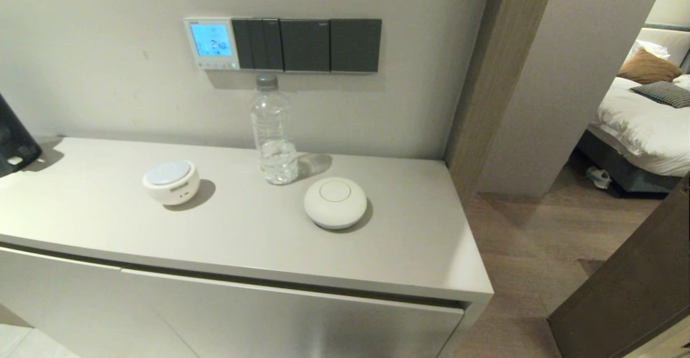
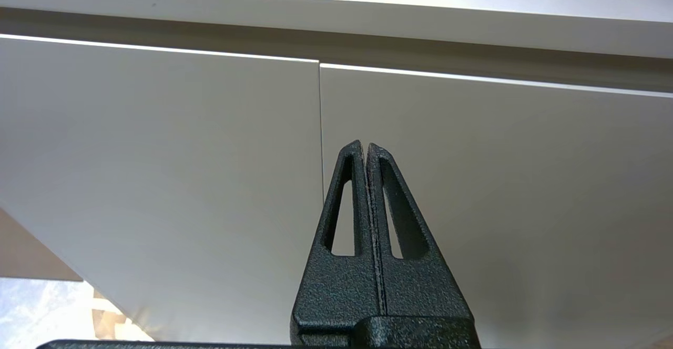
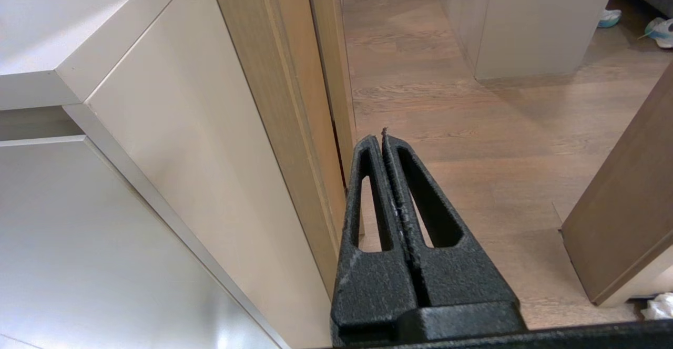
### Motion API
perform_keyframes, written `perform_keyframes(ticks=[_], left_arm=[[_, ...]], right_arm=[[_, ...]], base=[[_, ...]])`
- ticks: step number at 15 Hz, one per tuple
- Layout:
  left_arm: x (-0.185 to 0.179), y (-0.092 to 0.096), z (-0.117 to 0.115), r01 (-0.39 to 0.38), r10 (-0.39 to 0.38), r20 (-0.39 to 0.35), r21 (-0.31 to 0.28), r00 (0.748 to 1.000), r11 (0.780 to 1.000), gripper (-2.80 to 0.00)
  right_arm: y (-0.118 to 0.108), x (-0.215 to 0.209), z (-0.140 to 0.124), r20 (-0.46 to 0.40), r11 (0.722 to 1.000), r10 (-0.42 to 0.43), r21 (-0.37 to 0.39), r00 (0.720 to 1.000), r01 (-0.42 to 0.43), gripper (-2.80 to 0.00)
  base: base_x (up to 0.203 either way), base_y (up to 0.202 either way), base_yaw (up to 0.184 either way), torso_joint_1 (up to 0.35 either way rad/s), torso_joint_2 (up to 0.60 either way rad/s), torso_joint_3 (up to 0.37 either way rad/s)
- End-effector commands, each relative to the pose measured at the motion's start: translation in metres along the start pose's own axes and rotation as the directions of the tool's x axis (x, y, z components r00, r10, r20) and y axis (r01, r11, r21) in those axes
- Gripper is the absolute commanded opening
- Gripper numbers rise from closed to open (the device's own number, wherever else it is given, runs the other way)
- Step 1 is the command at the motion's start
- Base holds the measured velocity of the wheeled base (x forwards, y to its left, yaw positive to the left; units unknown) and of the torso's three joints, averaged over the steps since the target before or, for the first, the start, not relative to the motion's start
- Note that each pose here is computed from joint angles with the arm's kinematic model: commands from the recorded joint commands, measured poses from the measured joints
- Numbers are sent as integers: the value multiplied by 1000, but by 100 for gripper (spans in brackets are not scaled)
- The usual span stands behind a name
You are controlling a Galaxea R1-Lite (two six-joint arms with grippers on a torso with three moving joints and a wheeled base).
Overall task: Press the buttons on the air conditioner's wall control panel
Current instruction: Turn off the central air conditioner
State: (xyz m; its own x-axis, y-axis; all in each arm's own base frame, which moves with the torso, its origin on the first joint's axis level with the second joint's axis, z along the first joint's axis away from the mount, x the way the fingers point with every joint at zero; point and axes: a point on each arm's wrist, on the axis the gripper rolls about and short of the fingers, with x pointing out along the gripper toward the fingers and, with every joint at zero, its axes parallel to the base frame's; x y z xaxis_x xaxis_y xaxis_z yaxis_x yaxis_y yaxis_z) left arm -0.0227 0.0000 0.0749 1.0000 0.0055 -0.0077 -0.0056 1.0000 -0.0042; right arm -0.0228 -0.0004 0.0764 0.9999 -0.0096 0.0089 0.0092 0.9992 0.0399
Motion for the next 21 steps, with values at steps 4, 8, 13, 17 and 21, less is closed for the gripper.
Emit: perform_keyframes(ticks=[4, 8, 13, 17, 21], left_arm=[[0, 0, 0, 1, -1, -1, 1, 1000, 1000, -280], [0, 0, 0, -1, 1, 0, 1, 1000, 1000, -280], [0, 0, 0, 2, -2, 0, 7, 1000, 1000, -280], [0, 0, 0, 1, -1, 1, 11, 1000, 1000, -280], [0, 0, 0, -4, 4, 2, 12, 1000, 1000, -280]], right_arm=[[0, 0, -1, -3, 1000, 0, 0, 1000, 0, -280], [0, 0, -1, -3, 1000, 0, 0, 1000, 0, -280], [0, 0, -1, -3, 1000, 0, 0, 1000, 0, -280], [0, 0, -1, -3, 1000, 0, 0, 1000, 0, -280], [0, 0, -1, -3, 1000, 0, 0, 1000, 0, -280]], base=[[0, 0, 0, 0, 0, 0], [0, 0, 0, 0, 0, 0], [0, 0, 0, 0, 0, 0], [0, 0, 0, 0, 0, 0], [0, 0, 0, 0, 0, 0]])
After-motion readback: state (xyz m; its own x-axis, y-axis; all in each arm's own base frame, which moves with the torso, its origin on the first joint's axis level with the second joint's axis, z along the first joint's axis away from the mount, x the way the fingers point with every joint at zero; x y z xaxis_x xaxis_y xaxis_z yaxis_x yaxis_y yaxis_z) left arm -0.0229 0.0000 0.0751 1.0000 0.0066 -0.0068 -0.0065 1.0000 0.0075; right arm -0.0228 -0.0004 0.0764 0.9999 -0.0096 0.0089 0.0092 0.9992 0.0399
